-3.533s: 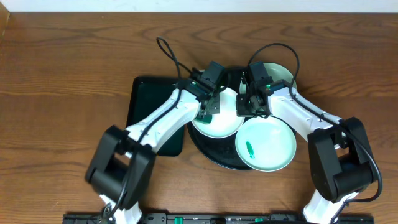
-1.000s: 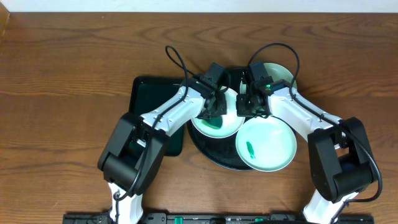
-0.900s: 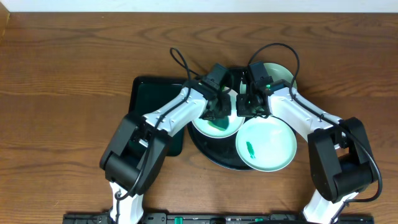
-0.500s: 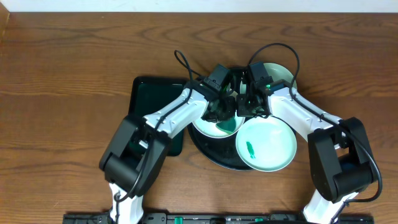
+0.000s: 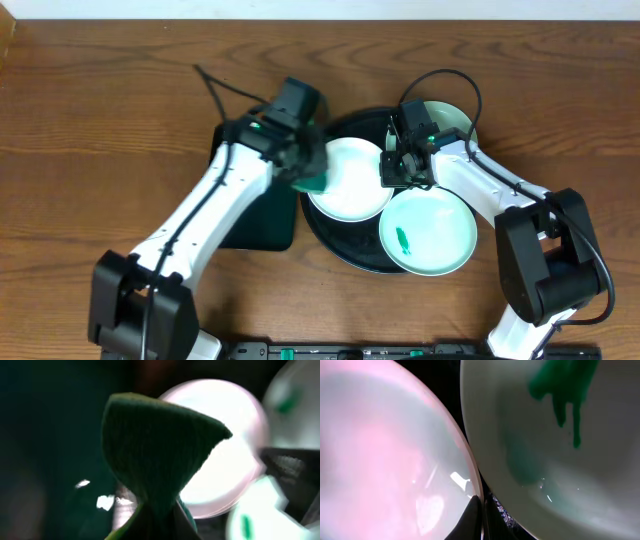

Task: Clean dirty plates on tray and stack at the side
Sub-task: 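Carry the sponge back and lower it into the dark green tray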

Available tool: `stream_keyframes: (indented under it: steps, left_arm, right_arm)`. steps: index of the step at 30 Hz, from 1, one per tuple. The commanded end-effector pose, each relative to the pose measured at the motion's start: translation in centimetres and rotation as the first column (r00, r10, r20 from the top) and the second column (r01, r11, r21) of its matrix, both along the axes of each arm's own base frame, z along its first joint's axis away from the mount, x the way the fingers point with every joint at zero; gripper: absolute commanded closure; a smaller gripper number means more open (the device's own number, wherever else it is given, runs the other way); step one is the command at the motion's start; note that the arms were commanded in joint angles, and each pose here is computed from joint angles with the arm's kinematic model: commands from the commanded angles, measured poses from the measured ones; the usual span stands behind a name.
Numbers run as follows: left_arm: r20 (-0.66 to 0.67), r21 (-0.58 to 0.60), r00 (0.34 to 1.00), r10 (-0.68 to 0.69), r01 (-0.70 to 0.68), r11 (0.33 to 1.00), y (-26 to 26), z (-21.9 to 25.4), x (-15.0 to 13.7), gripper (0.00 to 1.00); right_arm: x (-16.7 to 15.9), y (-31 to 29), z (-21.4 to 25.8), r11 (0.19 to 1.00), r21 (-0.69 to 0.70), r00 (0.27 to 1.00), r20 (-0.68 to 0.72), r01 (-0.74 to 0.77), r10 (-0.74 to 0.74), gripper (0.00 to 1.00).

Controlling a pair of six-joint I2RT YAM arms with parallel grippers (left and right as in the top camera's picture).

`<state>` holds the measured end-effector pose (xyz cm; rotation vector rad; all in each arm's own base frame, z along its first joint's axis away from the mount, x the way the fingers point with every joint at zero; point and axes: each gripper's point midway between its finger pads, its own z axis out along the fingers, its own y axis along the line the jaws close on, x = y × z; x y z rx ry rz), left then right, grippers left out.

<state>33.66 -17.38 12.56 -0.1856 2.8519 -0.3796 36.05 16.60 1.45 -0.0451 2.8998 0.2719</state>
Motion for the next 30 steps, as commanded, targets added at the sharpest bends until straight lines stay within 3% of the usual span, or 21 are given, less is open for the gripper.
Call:
stream_keyframes:
  steps: [1,15,30]
  left_arm:
    - [-0.016,0.151,0.997,0.07,-0.066,0.986,5.0,-0.6,0.0,0.93]
    - [-0.069,0.353,0.977,0.2,-0.164,0.921,12.5,-1.9,-1.4,0.93]
    - [-0.036,0.354,0.977,0.209,-0.183,0.917,13.1,-6.8,-1.7,0.92]
  right_arm:
    - [-0.7,1.3,-0.3,0.999,0.03,0.999,-0.02,-0.032,0.032,0.99]
    - [-0.7,1.2,-0.4,0.999,0.03,0.999,-0.021,-0.032,0.032,0.99]
    - [-0.7,1.3,-0.4,0.999,0.03,0.999,-0.021,-0.032,0.032,0.99]
